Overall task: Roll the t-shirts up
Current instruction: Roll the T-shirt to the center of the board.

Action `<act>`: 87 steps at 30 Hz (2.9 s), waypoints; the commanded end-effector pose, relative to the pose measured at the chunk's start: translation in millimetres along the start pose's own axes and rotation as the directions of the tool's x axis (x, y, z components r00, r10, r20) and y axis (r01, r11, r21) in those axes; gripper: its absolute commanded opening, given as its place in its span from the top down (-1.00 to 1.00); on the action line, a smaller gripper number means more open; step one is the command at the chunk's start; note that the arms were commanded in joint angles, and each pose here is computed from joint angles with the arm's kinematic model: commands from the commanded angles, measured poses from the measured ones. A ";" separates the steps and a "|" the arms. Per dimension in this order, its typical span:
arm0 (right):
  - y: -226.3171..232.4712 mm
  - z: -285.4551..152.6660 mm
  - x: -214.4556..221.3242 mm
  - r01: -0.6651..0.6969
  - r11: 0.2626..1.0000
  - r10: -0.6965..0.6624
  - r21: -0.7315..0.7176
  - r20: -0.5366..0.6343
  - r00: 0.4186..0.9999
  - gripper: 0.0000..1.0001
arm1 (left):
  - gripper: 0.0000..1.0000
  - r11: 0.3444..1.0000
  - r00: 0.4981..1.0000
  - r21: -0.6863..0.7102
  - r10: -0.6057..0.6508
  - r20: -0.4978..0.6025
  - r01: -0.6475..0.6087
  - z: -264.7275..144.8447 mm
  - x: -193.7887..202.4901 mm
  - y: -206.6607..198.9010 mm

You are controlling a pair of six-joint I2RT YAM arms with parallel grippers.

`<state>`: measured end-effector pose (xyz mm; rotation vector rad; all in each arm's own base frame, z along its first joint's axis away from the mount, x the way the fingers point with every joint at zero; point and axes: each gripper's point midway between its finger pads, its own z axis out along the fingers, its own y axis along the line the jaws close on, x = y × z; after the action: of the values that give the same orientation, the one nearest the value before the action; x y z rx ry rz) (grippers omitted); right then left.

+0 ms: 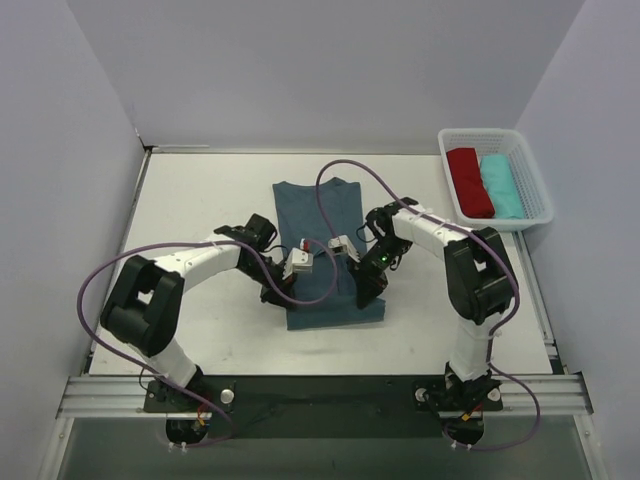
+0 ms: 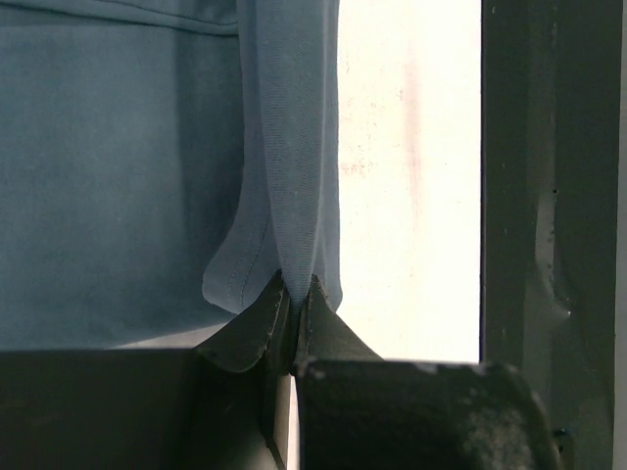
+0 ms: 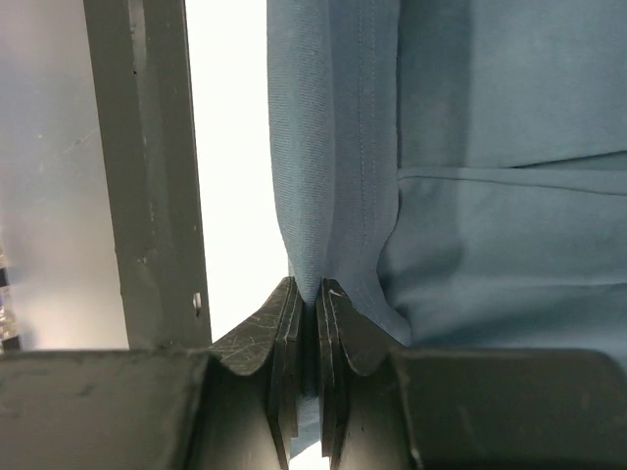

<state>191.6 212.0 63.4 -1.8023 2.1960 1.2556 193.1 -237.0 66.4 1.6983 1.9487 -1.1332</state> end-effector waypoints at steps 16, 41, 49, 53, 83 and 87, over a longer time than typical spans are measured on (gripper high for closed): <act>-9.2 -1.3 18.5 -0.135 0.983 0.112 -0.127 -0.170 0.979 0.95 | 1.00 0.992 0.989 0.017 -0.121 -0.087 0.123 5.5 33.4 15.4; -60.1 10.2 23.0 -0.299 0.951 0.307 0.074 -0.301 0.903 0.89 | -0.95 0.808 0.958 -0.548 0.284 0.040 -0.217 -57.5 -40.9 0.4; -60.9 15.6 16.7 -0.283 0.955 0.298 0.092 -0.279 0.913 0.89 | -0.95 0.547 0.772 -0.641 0.625 -0.116 -0.538 0.6 -42.7 -34.7; -58.3 16.4 18.7 -0.273 0.958 0.287 0.090 -0.278 0.917 0.89 | -0.95 0.472 0.726 -0.652 0.663 -0.181 -0.594 11.5 -36.3 -25.1; -52.5 -47.2 -15.3 -0.193 0.967 0.195 0.167 0.004 0.981 0.21 | 1.00 0.501 0.719 -0.537 0.600 -0.350 -0.679 45.8 -0.6 -1.5; -40.5 -103.9 -18.5 -0.100 0.943 0.048 0.318 0.167 0.985 0.09 | 1.00 0.520 0.723 -0.526 0.616 -0.314 -0.672 48.0 -5.9 -8.2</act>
<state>261.5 185.3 53.3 -1.5644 2.5044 1.0227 180.8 -263.9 29.7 1.8485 1.2503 -0.0103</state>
